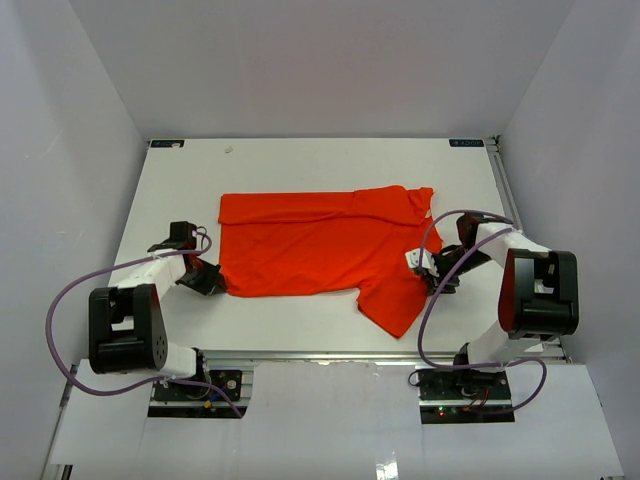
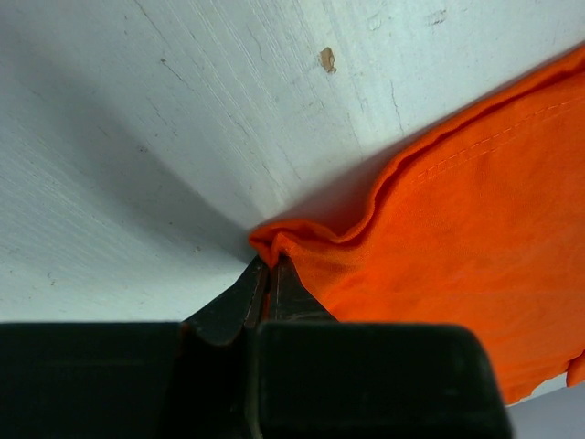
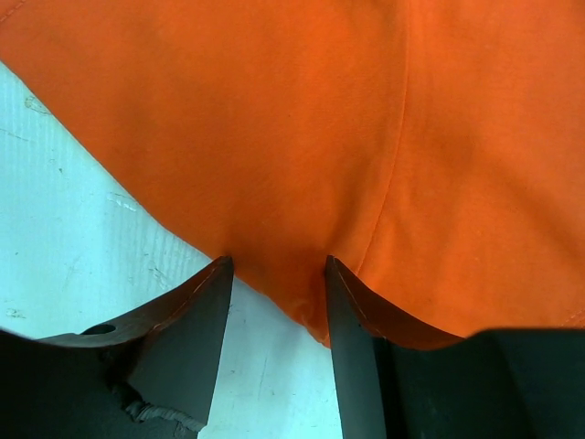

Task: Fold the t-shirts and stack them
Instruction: Fold the tshirt

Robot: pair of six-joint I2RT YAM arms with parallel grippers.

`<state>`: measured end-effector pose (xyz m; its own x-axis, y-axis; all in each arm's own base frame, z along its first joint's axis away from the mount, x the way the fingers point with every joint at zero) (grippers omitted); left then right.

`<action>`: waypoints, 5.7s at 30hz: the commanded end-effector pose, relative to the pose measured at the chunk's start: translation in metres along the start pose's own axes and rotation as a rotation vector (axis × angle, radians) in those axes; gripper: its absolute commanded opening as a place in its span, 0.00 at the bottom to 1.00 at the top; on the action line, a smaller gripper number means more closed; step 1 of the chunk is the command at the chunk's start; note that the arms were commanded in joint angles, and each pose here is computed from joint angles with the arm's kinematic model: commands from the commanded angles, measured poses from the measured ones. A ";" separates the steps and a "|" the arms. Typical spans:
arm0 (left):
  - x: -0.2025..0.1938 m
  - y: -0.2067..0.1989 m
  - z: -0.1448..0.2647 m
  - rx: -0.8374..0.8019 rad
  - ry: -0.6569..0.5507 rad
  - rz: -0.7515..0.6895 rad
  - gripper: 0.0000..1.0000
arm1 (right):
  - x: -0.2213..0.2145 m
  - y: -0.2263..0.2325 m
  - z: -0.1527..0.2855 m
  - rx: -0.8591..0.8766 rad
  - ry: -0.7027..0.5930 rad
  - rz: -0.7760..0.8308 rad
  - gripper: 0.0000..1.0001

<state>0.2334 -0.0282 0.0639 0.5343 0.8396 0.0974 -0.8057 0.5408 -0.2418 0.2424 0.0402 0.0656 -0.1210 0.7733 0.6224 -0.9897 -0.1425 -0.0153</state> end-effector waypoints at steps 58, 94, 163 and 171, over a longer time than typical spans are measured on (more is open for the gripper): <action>0.071 -0.108 0.127 -0.365 -0.296 -0.088 0.08 | 0.070 -0.091 0.124 -0.388 -0.319 -0.124 0.06; 0.116 -0.158 0.091 -0.326 -0.313 -0.117 0.08 | 0.056 -0.165 0.116 -0.395 -0.370 -0.210 0.06; 0.139 -0.155 -0.010 -0.101 -0.255 -0.153 0.08 | 0.030 -0.267 0.069 -0.499 -0.290 -0.357 0.06; 0.139 -0.154 -0.012 -0.097 -0.254 -0.153 0.08 | 0.017 -0.276 0.057 -0.531 -0.232 -0.396 0.07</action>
<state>0.4319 -0.0004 0.0990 0.5666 0.7527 0.3354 -0.6875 0.6562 -0.3111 0.5010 0.0602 0.1157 0.2432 0.5321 0.8110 -0.8871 0.4603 -0.0359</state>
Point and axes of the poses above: each gripper's point midway between its finger pads, its own z axis back along the fingers, its own y axis along the line the jaws close on, x = y × z, the point moved 5 cm from there along z, back along the fingers, and after that the axes turned 6 degrees about -z, right-handed, at the moved point
